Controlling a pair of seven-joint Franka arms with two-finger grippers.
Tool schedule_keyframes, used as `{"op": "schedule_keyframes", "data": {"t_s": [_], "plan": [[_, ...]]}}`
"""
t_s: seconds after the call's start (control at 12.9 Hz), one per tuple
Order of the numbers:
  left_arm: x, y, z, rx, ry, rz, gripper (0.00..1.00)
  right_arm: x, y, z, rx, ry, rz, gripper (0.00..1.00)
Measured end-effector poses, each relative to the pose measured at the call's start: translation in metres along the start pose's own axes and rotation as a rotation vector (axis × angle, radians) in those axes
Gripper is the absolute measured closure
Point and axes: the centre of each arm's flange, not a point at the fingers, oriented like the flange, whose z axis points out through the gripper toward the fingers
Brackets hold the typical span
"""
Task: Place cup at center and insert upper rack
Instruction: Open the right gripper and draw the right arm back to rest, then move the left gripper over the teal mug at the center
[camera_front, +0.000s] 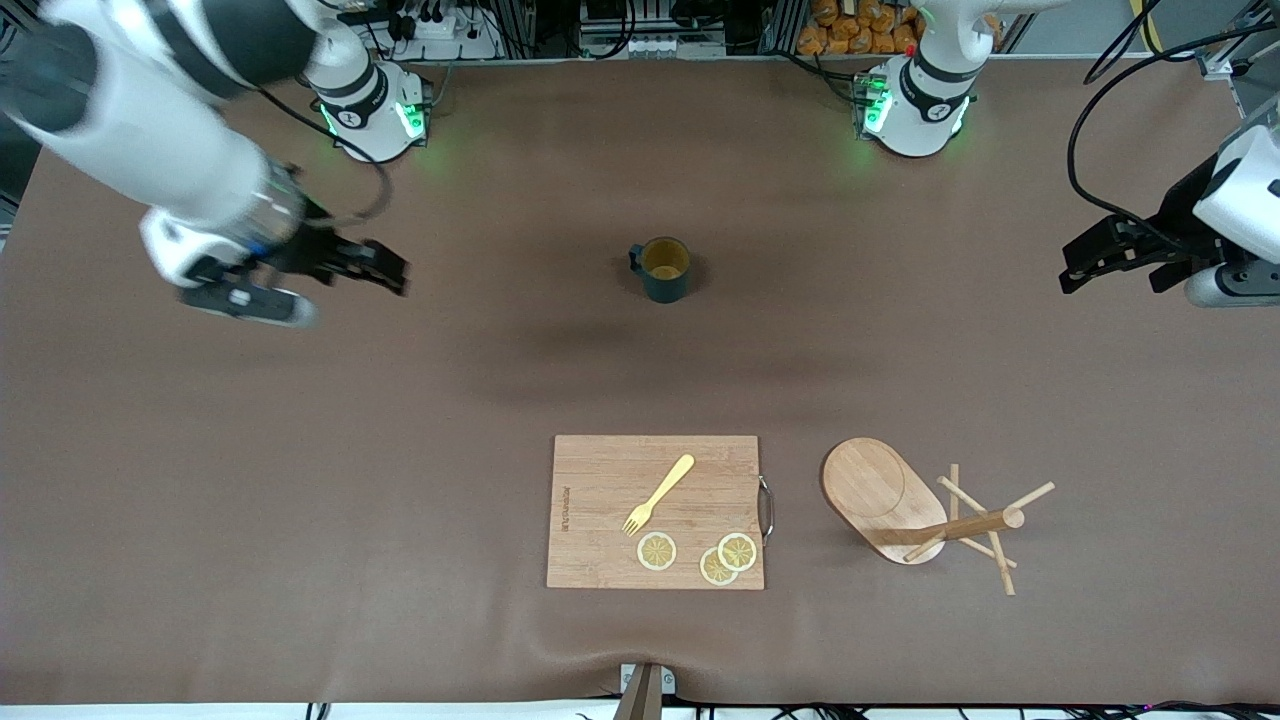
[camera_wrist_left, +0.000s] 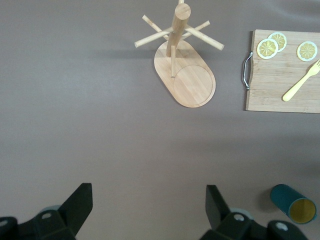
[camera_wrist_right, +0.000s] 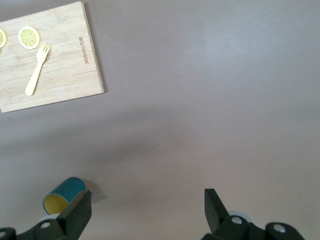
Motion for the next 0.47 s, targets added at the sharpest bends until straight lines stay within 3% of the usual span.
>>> {"op": "schedule_keyframes", "data": {"t_s": [0.23, 0.47], "plan": [[0.000, 0.008, 0.004, 0.000, -0.007, 0.012, 0.00, -0.008, 0.063, -0.041, -0.046, 0.045, -0.062, 0.00], [0.001, 0.016, 0.007, -0.001, -0.011, -0.034, 0.00, 0.001, 0.119, -0.044, -0.054, 0.025, -0.057, 0.00]]}}
